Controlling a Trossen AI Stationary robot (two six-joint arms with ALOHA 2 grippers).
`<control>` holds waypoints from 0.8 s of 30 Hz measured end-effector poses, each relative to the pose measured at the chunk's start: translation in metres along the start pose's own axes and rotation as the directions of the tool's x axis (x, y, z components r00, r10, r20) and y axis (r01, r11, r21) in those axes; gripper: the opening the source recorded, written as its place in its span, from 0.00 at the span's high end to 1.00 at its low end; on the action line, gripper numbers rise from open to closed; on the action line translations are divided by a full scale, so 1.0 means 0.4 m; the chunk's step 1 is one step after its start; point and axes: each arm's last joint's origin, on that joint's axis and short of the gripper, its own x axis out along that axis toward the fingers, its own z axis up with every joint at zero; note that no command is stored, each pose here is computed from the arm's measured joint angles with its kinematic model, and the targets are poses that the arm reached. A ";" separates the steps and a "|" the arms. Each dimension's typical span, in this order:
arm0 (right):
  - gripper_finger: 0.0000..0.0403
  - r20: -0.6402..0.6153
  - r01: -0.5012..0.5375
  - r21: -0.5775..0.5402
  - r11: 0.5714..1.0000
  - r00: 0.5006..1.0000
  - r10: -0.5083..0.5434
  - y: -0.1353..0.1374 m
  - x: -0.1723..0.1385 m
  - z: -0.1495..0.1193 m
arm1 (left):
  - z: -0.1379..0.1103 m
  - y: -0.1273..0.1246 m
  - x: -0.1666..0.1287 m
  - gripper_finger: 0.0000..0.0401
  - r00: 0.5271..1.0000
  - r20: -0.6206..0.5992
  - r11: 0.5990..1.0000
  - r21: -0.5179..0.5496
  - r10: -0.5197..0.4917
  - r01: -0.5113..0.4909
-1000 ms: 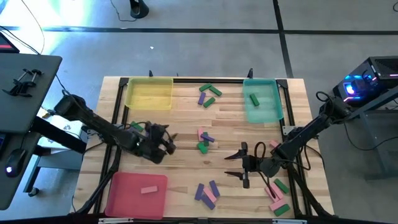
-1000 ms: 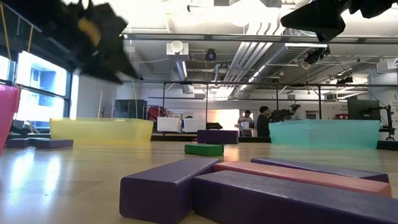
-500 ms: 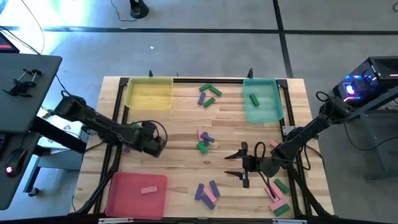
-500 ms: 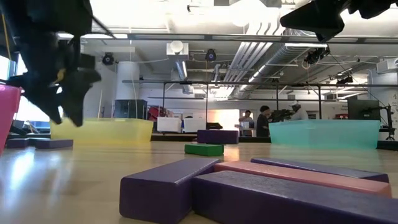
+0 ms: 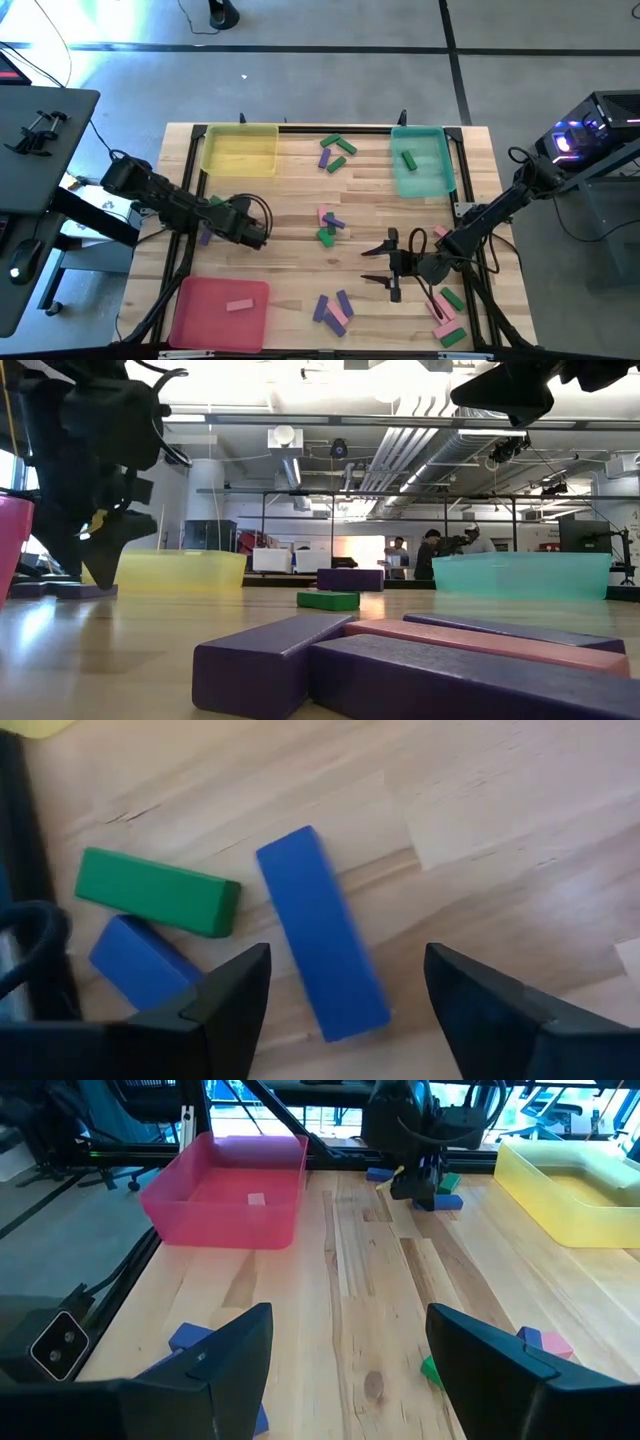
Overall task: Sort blocks
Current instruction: Put the purple wooden block into the yellow bin
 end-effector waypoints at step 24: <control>0.38 -0.002 0.000 0.001 1.000 1.000 0.000 0.000 0.000 0.000 | -0.004 0.020 0.065 0.77 0.997 0.031 0.995 0.069 -0.074 0.072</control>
